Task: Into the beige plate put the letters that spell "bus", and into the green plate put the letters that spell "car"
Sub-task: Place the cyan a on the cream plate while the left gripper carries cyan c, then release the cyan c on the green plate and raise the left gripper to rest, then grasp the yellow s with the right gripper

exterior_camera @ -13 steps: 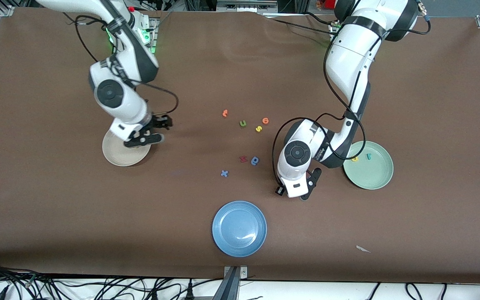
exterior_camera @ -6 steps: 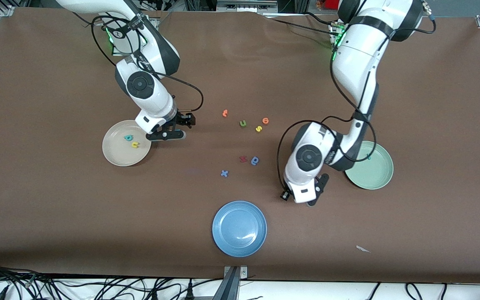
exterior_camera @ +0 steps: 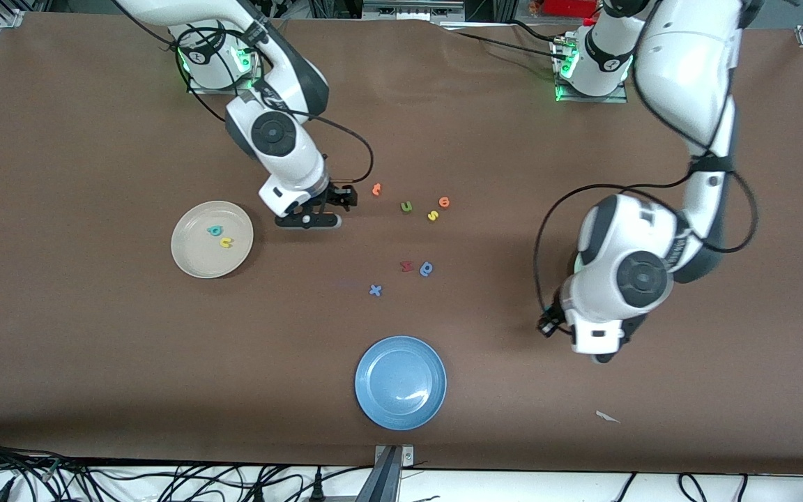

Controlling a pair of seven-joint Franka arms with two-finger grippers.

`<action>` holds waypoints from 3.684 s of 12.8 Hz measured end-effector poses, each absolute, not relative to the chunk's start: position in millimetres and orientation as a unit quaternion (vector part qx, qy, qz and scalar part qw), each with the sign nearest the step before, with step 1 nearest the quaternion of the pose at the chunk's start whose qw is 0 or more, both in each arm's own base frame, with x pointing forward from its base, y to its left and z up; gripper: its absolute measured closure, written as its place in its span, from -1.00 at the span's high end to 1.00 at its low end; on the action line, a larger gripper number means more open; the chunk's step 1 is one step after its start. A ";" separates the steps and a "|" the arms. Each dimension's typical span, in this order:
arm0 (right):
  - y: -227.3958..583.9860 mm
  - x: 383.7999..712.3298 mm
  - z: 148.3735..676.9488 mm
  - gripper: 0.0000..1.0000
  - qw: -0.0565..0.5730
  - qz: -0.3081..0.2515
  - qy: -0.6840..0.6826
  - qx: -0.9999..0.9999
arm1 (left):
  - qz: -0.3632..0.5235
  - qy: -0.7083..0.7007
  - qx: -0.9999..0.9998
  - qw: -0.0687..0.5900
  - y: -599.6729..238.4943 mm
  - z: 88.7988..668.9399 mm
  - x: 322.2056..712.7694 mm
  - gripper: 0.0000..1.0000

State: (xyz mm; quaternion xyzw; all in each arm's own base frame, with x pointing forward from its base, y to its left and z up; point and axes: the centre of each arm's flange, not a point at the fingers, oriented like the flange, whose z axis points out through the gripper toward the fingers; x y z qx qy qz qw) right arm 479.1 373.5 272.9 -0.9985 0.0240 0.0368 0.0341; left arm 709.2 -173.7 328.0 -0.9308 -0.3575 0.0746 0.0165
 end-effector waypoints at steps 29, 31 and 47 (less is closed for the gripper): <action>596.0 439.0 175.2 0.74 0.031 -0.025 0.233 -0.972 | 0.048 -0.286 -0.957 -0.013 19.4 271.6 661.8 1.00; 599.0 438.3 172.4 0.74 0.032 -0.025 0.235 -0.971 | 0.016 -0.281 -0.959 -0.023 18.0 324.4 667.5 1.00; 615.8 436.0 171.8 -0.35 0.036 -0.055 0.217 -0.974 | -0.004 -0.011 -1.000 -0.022 10.8 566.6 636.0 0.99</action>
